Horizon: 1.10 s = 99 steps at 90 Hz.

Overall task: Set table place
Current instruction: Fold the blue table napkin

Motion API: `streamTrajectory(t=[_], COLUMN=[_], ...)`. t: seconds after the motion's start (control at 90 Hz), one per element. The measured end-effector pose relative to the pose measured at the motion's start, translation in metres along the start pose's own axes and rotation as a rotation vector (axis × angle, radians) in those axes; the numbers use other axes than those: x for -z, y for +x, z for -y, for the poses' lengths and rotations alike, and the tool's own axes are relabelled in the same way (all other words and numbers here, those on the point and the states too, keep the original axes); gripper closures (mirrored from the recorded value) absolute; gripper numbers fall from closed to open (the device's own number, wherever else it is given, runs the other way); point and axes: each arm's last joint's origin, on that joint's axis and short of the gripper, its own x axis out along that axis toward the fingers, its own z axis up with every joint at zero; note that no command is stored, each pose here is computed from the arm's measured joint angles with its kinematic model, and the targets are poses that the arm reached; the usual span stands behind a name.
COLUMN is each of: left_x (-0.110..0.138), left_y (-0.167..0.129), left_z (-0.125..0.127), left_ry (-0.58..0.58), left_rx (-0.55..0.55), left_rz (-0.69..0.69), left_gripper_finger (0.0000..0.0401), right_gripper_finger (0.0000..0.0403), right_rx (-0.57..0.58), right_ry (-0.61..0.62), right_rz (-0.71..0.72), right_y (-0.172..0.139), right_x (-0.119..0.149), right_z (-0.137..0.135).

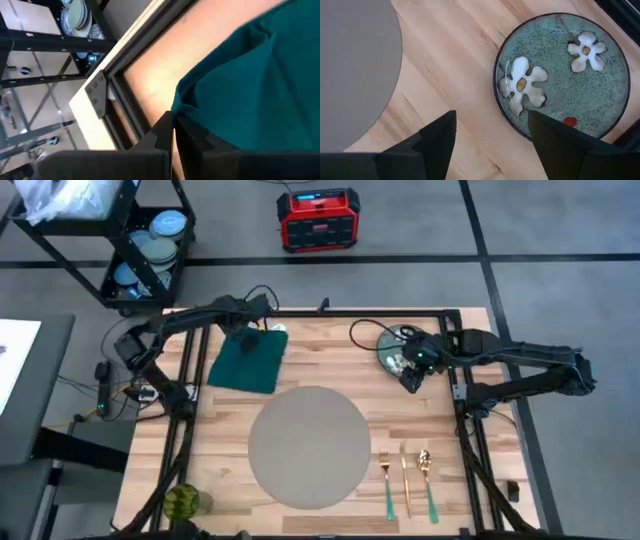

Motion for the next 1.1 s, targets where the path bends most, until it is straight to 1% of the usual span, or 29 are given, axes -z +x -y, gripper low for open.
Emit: streamTrajectory(t=[0.089, 0.333, 0.567, 0.878, 1.022, 1.1], left_x=[-0.003, -0.004, -0.005, -0.027, -0.036, -0.038], left_y=[0.000, -0.003, -0.012, -0.043, -0.047, -0.046], left_z=[0.001, 0.009, 0.022, 0.026, 0.027, 0.031], left_ry=[-0.025, -0.167, -0.276, -0.476, -0.568, -0.586], left_rx=[0.017, 0.189, 0.274, 0.378, 0.428, 0.446], left_rz=[0.021, 0.006, 0.022, 0.156, 0.212, 0.219], left_gripper_finger=[0.0401, 0.0401, 0.0401, 0.0401, 0.0401, 0.0401], right_gripper_finger=[0.0168, 0.0168, 0.0168, 0.0168, 0.0168, 0.0168], right_rx=[0.001, 0.001, -0.002, -0.002, -0.002, -0.001], right_ry=[0.000, 0.000, 0.001, -0.007, -0.008, -0.012], right_rz=[-0.002, -0.002, 0.005, 0.005, 0.004, 0.003], right_y=[0.000, 0.000, 0.000, 0.000, 0.000, 0.000], right_x=[0.000, 0.000, 0.000, 0.000, 0.000, 0.000], right_z=[0.000, 0.000, 0.000, 0.000, 0.000, 0.000])
